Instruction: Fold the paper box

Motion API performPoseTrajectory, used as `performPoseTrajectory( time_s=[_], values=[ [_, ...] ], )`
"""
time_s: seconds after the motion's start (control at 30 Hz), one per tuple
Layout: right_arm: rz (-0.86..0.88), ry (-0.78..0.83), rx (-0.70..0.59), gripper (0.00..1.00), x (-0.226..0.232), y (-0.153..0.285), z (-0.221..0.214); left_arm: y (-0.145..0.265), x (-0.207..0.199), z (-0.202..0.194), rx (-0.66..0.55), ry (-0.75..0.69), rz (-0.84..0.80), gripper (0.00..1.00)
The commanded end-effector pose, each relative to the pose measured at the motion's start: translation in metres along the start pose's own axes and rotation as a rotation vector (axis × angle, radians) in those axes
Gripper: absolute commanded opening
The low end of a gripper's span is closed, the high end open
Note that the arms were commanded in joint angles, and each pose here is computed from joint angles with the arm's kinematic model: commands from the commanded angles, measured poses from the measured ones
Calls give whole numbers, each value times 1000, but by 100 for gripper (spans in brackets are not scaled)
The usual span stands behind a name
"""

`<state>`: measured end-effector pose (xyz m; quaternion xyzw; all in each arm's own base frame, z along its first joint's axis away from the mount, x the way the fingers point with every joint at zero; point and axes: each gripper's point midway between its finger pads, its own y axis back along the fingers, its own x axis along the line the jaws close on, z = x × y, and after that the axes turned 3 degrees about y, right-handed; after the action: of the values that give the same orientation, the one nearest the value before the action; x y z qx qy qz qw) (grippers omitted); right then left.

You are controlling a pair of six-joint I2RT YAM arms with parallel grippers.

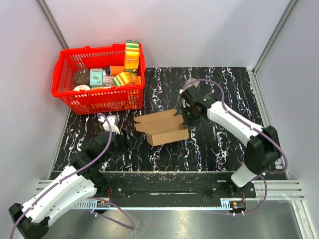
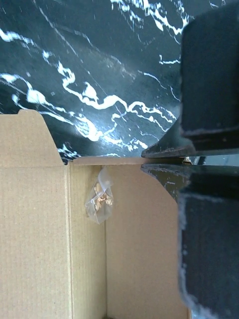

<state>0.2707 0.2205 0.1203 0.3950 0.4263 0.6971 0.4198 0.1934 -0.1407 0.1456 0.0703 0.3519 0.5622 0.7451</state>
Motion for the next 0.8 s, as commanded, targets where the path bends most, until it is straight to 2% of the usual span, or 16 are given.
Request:
performPoseTrajectory(
  time_s=[0.0, 0.03, 0.1, 0.13, 0.2, 0.23, 0.37, 0.43, 0.5, 0.6, 0.77],
  values=[
    [-123, -17, -296, 0, -12, 18, 37, 24, -32, 52, -137, 51, -99, 64],
    [-153, -32, -387, 0, -16, 29, 49, 26, -33, 55, -142, 49, -97, 65],
    [-198, -47, -425, 0, -26, 23, 42, 33, -38, 64, -165, 58, -116, 65],
    [-223, -85, -516, 0, -31, 31, 54, 35, -40, 67, -171, 66, -124, 64],
    [-258, -114, -541, 0, -43, 22, 45, 44, -47, 76, -200, 84, -157, 65],
    [-267, -148, -614, 0, -45, 29, 53, 48, -51, 81, -215, 95, -180, 65],
    [-302, -201, -709, 0, -58, 18, 42, 53, -58, 87, -239, 109, -213, 66],
    [-315, -222, -801, 0, -59, 26, 48, 46, -56, 84, -226, 101, -198, 66],
    [-330, -196, -824, 0, -54, 21, 40, 36, -55, 77, -199, 91, -187, 66],
    [-351, -194, -924, 0, -50, 26, 41, 23, -59, 71, -185, 83, -200, 67],
    [-358, -216, -993, 0, -54, 20, 19, 6, -59, 64, -168, 66, -188, 67]
  ],
)
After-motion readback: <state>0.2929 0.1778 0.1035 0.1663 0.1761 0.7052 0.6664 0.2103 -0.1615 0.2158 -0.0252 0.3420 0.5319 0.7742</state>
